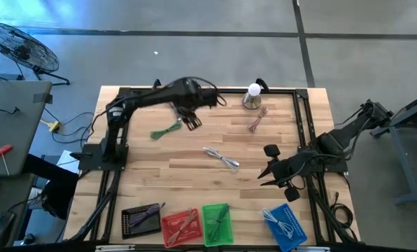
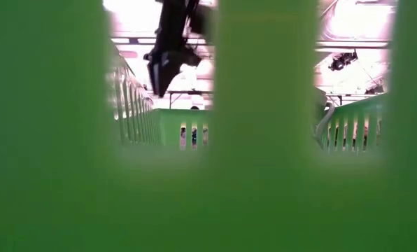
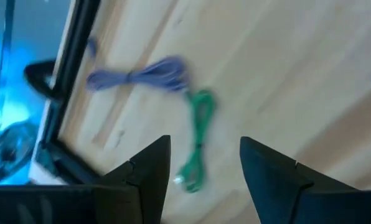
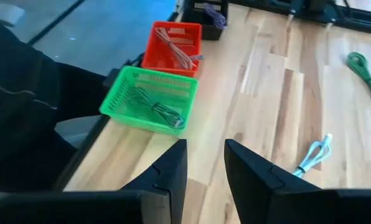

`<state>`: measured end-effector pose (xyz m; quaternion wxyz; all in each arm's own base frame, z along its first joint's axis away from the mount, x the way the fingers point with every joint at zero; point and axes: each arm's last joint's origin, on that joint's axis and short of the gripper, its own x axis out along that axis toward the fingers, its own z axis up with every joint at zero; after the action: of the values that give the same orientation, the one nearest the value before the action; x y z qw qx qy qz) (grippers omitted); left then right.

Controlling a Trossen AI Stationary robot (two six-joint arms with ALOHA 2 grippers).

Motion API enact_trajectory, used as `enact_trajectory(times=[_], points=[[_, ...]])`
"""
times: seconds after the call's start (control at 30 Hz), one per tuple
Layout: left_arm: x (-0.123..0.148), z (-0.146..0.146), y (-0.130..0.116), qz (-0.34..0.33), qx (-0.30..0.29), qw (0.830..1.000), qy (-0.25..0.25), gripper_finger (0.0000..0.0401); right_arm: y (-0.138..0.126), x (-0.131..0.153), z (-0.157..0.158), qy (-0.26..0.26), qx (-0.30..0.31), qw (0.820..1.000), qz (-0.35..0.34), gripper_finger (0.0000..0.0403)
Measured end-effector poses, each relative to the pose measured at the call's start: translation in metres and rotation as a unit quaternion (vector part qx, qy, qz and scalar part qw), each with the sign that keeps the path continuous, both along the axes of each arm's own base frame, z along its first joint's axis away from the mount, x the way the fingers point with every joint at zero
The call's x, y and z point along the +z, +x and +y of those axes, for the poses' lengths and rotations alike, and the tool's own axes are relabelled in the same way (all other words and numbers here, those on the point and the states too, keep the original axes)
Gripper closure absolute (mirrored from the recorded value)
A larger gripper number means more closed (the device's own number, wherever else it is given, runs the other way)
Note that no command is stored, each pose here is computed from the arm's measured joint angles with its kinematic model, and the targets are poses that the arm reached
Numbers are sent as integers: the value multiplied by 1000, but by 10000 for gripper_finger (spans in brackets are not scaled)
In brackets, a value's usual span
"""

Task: Pick & Place USB Port
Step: Put the green charger cable into the green bin

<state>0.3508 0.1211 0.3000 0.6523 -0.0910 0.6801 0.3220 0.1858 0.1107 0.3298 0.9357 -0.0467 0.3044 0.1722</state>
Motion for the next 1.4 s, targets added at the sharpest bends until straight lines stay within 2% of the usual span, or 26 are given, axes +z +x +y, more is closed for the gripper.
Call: enact_trajectory(times=[0.07, 0.17, 0.33, 0.43, 0.57, 0.67, 0.77, 0.9, 1.03, 1.13, 1.4], points=[[-11, 19, -10, 31, -5, 999, -15, 216, 0, -3, 0, -7, -7, 1000, 1, 305], [-29, 38, -23, 80, -51, 994, -57, 216, 1, -7, 0, -8, -9, 1000, 0, 305], [-58, 48, -41, 162, -162, 965, -127, 216, 2, -13, 0, -8, -7, 1000, -4, 305], [-74, 57, -51, 180, -187, 954, -150, 216, 3, -16, 0, -12, -14, 1000, -7, 305], [-91, 70, -61, 161, -168, 958, -165, 216, 5, -16, -2, -15, -24, 1000, -10, 305], [-98, 75, -67, 119, -126, 962, -209, 216, 7, -16, -5, -14, -32, 999, -13, 305], [-105, 72, -68, 84, -103, 959, -251, 216, 9, -16, -9, -18, -41, 999, -15, 305], [-119, 64, -70, 98, -97, 958, -252, 216, 12, -16, -15, -21, -54, 998, -17, 305], [-134, 54, -74, 95, -95, 951, -279, 216, 14, -15, -19, -17, -58, 998, -15, 305], [-144, 49, -76, 96, -93, 951, -279, 216, 15, -16, -20, -10, -53, 998, -12, 305], [-163, 48, -79, 74, -71, 964, -247, 216, 15, -15, -19, -8, -41, 999, -16, 305]])
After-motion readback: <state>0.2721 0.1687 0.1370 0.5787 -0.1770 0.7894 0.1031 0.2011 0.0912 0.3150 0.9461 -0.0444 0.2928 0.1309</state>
